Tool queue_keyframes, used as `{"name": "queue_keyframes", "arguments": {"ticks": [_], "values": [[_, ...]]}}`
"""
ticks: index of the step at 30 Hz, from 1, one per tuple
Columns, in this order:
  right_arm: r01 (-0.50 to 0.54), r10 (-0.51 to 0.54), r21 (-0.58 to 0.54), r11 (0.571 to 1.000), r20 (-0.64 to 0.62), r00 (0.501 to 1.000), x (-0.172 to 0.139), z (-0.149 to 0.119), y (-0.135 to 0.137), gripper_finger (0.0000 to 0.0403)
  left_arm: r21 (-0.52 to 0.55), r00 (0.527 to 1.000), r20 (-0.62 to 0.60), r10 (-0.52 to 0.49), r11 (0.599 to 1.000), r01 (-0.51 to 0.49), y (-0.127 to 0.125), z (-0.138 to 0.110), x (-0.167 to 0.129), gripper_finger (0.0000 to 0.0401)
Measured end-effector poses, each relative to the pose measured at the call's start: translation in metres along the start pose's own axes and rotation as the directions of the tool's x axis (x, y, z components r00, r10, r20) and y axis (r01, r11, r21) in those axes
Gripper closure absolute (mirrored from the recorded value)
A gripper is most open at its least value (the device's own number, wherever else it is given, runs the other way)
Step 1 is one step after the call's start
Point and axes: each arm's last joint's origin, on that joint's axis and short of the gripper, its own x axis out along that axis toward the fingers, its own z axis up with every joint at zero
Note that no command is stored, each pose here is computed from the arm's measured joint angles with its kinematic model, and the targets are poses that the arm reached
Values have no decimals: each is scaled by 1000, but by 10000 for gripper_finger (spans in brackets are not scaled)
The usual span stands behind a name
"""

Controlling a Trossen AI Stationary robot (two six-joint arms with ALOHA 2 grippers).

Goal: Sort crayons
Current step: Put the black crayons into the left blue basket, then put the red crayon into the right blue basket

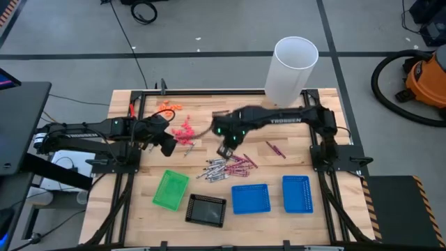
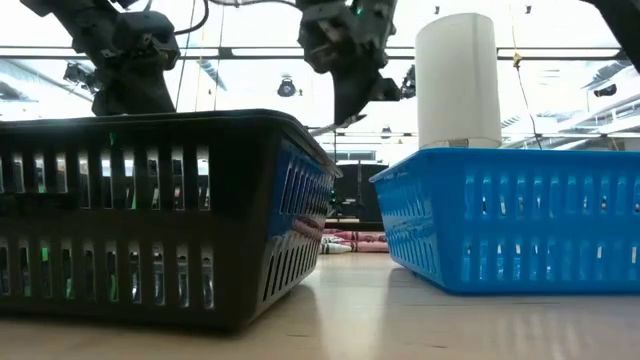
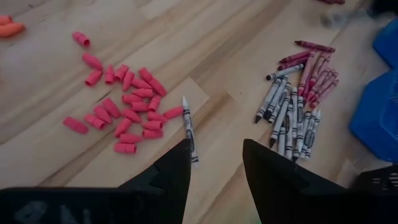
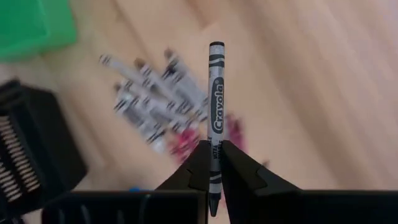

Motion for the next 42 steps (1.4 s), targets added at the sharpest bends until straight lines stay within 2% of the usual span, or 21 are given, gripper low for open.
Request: {"name": "queue_keyframes", "arguments": {"ticks": [5,8,13,19,23,28,31,37,42], "values": [[19,-18,17,1000,-80,997,14,-31,28,371,-6,1000,8,9,1000,-9,0,0,0,246],[22,-23,-12,1000,-106,994,18,-48,44,371,-6,1000,7,10,1000,-10,0,0,0,246],[12,-30,-134,991,-133,991,20,-74,67,371,4,1000,8,10,1000,-10,0,0,0,246],[8,-63,-296,955,-179,982,27,-105,82,371,18,1000,7,11,1000,-11,0,0,0,246],[-74,3,-402,913,-174,985,35,-126,92,371,19,1000,8,10,1000,-10,0,0,0,246],[-114,20,-422,899,-219,975,56,-144,92,370,19,1000,8,11,1000,-11,0,0,0,246],[-114,25,-402,908,-220,975,69,-150,87,362,19,1000,8,11,1000,-11,0,0,0,246],[-122,27,-391,912,-240,970,81,-154,80,312,38,1000,3,5,999,-5,0,0,0,246],[-152,51,-362,920,-275,960,78,-146,76,275,48,1000,-25,6,999,-5,1,-2,0,246]]}}
